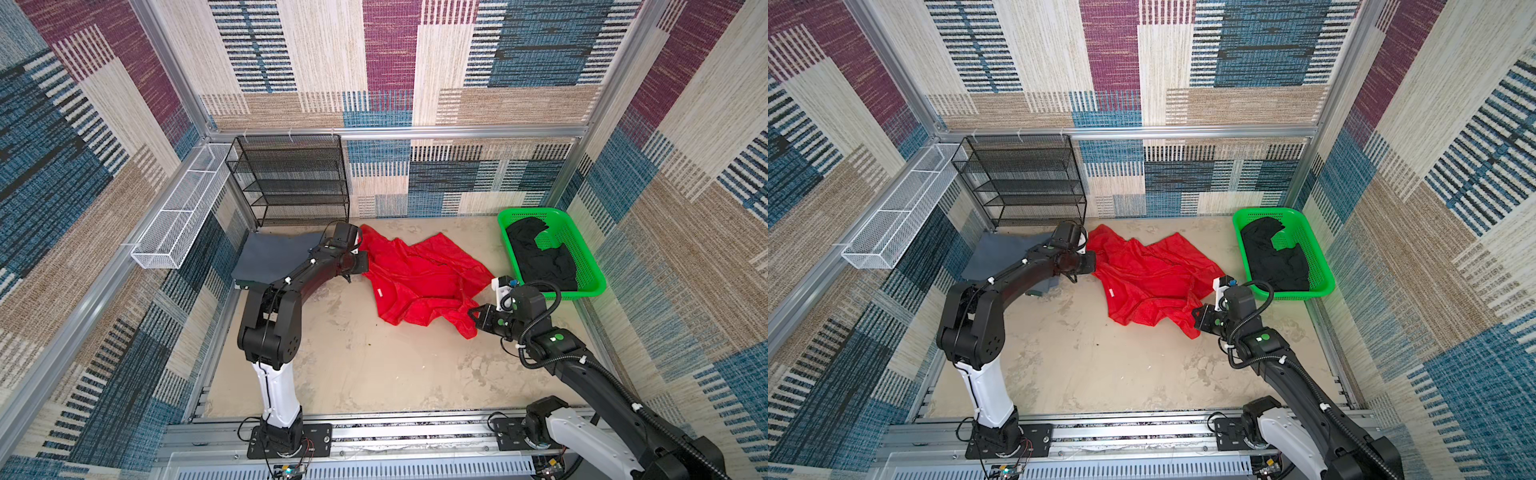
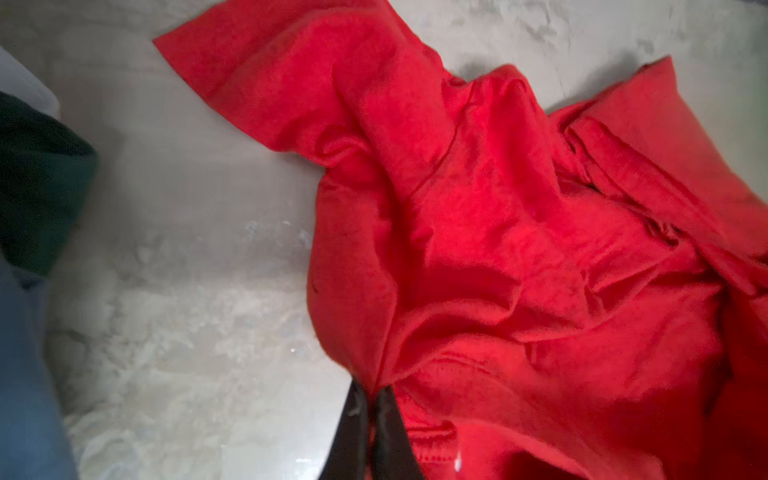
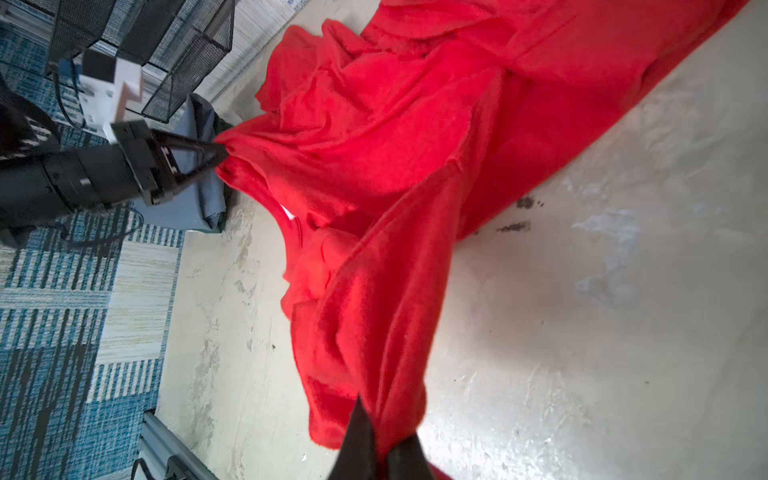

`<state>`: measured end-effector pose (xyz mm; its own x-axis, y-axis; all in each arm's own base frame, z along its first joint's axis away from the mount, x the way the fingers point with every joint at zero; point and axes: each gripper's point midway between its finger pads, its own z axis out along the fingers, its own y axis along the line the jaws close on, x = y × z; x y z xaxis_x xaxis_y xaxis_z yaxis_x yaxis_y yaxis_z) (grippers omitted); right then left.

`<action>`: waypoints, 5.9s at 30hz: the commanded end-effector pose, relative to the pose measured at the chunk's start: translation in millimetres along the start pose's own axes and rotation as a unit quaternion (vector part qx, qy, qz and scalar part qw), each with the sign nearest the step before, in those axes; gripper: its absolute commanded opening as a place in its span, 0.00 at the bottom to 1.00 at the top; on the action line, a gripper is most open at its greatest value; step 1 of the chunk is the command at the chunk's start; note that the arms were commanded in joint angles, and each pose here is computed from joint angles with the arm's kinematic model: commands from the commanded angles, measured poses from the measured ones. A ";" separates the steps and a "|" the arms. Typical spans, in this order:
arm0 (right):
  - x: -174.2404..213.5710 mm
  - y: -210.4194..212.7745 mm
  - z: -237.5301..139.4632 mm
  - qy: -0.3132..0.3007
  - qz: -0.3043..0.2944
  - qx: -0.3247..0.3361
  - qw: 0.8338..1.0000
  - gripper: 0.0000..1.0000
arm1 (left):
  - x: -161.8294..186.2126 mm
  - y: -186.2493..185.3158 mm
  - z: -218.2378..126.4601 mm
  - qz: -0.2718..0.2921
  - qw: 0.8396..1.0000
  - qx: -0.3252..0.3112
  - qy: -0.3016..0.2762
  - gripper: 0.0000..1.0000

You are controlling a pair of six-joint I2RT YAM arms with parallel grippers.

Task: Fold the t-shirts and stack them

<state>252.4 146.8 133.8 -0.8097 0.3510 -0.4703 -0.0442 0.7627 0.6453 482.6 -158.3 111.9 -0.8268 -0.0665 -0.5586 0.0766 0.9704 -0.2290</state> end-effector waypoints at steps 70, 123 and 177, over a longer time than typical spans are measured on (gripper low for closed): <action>-109.1 -38.6 87.2 -0.023 -0.136 0.196 0.971 0.77 | 127.9 38.5 -67.6 0.072 0.987 -0.125 0.076 0.00; -76.7 -89.1 29.2 -0.057 -0.058 0.248 0.965 0.71 | 107.7 35.5 -128.4 0.000 0.999 -0.038 -0.027 0.98; -166.5 -38.4 139.5 -0.039 -0.117 0.207 0.971 0.00 | 284.7 -9.9 -61.6 0.063 0.978 -0.019 0.199 0.00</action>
<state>464.7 149.4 96.7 -0.7769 0.1341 -0.6152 -0.0056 0.9755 0.2197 239.6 -200.9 19.9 -0.9359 0.0977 -0.3384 0.1869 0.9521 -0.2419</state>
